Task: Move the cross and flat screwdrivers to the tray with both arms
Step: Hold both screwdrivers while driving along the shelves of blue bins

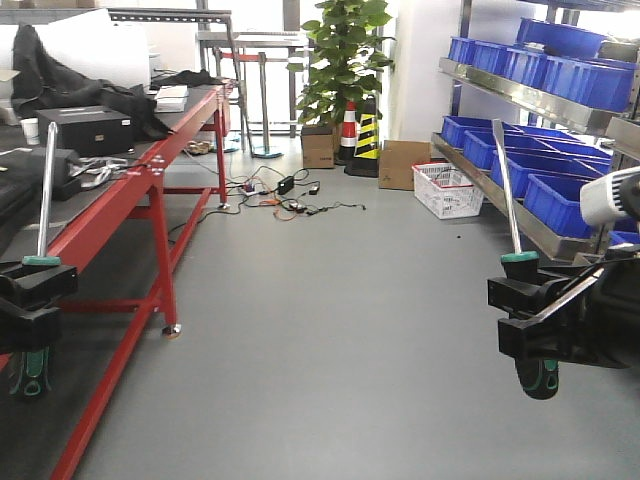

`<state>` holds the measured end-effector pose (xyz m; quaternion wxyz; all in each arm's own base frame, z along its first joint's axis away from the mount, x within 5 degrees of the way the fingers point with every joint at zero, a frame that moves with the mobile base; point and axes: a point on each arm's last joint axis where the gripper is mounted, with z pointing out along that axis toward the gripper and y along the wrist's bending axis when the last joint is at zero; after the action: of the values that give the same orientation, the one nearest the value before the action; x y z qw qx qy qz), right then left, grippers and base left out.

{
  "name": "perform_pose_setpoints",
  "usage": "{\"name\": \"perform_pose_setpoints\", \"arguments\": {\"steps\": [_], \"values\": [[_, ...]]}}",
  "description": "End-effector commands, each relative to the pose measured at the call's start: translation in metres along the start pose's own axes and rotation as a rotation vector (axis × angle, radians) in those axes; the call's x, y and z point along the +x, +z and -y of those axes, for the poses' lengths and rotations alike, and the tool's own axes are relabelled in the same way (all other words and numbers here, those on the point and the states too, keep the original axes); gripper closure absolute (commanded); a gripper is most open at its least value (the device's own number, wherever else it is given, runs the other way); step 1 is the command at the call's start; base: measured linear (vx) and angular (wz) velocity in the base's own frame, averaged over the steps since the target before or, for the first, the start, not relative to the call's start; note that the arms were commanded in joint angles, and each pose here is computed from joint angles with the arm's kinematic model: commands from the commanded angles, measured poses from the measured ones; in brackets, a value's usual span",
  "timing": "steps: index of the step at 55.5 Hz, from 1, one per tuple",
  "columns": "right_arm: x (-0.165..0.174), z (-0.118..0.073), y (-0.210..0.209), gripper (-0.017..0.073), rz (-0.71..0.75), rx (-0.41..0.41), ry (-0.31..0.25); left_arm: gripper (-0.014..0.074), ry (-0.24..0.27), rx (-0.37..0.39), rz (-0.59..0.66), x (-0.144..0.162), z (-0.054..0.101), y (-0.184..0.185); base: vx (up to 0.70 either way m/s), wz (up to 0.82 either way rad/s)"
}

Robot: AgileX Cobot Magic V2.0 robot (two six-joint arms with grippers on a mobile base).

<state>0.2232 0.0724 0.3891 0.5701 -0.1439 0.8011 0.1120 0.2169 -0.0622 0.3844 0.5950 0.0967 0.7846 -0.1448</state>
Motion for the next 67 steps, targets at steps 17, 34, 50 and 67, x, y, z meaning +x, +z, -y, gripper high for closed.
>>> {"name": "perform_pose_setpoints", "arguments": {"steps": [17, 34, 50, 67], "values": [[-0.0206, 0.0015, -0.0112, 0.0567, 0.137, 0.021, 0.001, 0.0596, -0.017, -0.016, 0.131, -0.0202, 0.0010, -0.0088, 0.49, -0.28], [-0.0206, 0.0015, -0.0112, 0.0567, 0.137, 0.021, 0.001, 0.0596, -0.017, -0.016, 0.131, -0.0202, 0.0010, -0.0088, 0.46, -0.46], [-0.0206, 0.0015, -0.0112, 0.0567, 0.137, 0.021, 0.001, 0.0596, -0.017, -0.016, 0.131, -0.0202, 0.0010, -0.0088, 0.43, -0.58], [-0.0206, 0.0015, -0.0112, 0.0567, 0.137, 0.021, 0.001, 0.0596, -0.017, -0.016, 0.131, -0.0202, 0.0010, -0.0088, 0.44, -0.69]]}}
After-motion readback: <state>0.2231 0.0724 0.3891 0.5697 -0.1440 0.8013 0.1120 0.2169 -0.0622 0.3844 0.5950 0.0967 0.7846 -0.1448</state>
